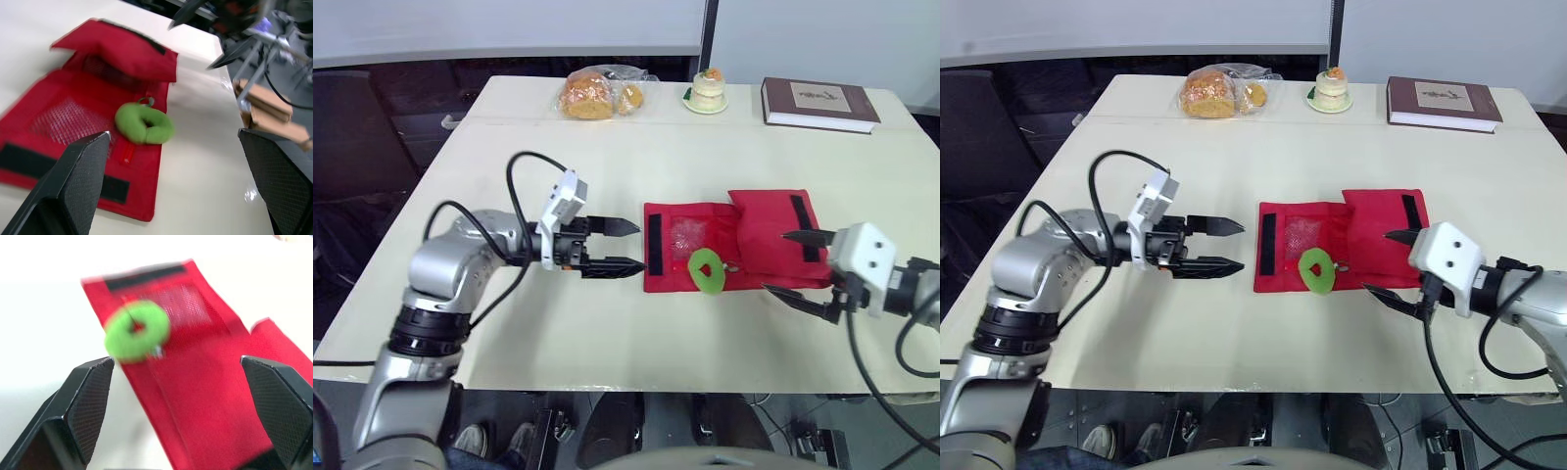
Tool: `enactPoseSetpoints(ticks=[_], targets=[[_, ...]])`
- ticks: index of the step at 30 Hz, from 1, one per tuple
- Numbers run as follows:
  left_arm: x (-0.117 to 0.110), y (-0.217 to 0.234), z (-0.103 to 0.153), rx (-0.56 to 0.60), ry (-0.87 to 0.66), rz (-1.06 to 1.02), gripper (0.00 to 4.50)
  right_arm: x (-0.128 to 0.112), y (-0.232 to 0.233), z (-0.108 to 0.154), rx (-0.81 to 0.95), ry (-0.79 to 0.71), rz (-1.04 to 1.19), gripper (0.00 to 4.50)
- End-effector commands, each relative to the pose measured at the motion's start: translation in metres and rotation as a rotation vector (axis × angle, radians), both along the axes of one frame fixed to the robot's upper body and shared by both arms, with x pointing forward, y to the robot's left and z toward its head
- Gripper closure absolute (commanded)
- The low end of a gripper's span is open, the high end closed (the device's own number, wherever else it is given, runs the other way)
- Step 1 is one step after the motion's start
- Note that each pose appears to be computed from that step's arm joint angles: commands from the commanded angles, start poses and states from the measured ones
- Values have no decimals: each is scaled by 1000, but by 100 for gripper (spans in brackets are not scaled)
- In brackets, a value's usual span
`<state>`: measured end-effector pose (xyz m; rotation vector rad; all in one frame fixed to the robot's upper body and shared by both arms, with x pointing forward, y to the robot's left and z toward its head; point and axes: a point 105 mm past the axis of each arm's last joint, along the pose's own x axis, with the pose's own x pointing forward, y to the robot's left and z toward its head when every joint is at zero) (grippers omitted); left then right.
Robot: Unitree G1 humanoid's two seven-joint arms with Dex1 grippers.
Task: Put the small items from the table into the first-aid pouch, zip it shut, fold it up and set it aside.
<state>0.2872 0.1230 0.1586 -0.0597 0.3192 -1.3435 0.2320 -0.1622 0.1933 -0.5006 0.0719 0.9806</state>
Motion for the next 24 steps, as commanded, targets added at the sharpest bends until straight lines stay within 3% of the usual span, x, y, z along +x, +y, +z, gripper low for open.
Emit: enactPoseSetpoints(ticks=[1, 7, 10, 13, 24], targets=[[8, 6, -12, -55, 108, 140, 0, -13, 6, 30, 101, -46, 86, 11], [30, 11, -47, -91, 419, 421, 0, -14, -1, 36, 100, -45, 63, 11], [41, 7, -52, -177, 553, 533, 0, -12, -4, 38, 107, -54, 48, 11], [43, 5, -57, -183, 628, 592, 0, -11, -6, 39, 107, -65, 39, 11], [30, -53, -63, -188, 895, 441, 0, -10, -5, 44, 101, -100, 19, 11]])
